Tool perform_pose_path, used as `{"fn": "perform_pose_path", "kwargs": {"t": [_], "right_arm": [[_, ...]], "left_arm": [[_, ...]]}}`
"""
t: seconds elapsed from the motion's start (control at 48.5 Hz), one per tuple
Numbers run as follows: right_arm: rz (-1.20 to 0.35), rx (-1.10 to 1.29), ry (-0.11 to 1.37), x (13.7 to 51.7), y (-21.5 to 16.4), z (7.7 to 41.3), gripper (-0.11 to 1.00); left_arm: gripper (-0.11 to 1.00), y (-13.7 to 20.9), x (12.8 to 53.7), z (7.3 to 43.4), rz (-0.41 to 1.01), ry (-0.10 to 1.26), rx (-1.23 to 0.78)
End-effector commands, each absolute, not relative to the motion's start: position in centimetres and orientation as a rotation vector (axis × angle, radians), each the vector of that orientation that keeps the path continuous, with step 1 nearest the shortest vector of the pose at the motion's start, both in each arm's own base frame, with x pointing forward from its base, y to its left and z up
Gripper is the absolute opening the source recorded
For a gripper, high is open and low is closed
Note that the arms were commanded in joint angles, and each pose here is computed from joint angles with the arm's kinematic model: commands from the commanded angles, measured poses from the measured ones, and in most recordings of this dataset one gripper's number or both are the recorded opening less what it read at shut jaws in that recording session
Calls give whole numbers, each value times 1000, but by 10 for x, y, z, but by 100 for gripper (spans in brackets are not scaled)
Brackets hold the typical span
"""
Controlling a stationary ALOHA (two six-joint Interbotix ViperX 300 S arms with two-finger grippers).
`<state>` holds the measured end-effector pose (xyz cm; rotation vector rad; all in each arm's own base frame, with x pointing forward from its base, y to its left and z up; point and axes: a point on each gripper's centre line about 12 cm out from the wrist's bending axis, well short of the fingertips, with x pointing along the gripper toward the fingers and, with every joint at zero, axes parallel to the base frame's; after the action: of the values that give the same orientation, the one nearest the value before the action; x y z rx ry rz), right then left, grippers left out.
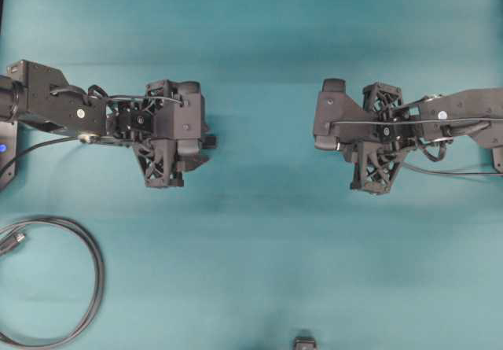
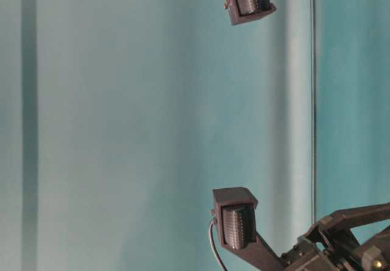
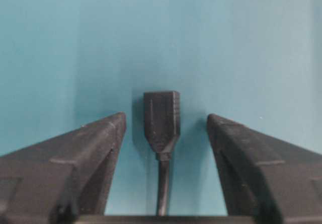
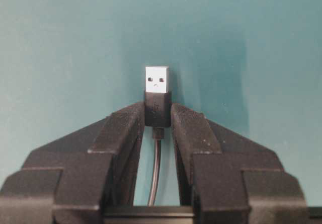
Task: Insert the USB using both arms.
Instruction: 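Lift both held connectors and raise them toward each other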
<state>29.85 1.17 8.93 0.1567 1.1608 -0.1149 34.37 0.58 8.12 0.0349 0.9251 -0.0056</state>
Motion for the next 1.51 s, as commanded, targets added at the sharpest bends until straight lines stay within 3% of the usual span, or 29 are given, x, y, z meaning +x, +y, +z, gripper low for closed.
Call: {"fn": "perform_pose_path", "kwargs": {"t": [0.0,0.103,0.578,0.702,0.888,1.115,1.486], "right_arm": [[-100,147,1167,302,17,86,22],[-100,147,1167,302,17,86,22],[-98,144,1164,302,17,87,22],[-96,144,1161,302,18,88,22],[-92,133,1161,301,17,92,22],[-85,115,1156,298,16,105,21],[-76,91,1062,295,14,146,20]], "left_arm": [[69,8,349,88,-9,895,53],[63,7,348,85,-11,908,54],[61,4,348,76,-23,963,57],[53,-1,344,74,-37,1001,65],[29,-12,338,71,-78,1052,99],[29,-17,332,79,-158,1104,211],[29,-18,334,122,-129,1104,150]]}}
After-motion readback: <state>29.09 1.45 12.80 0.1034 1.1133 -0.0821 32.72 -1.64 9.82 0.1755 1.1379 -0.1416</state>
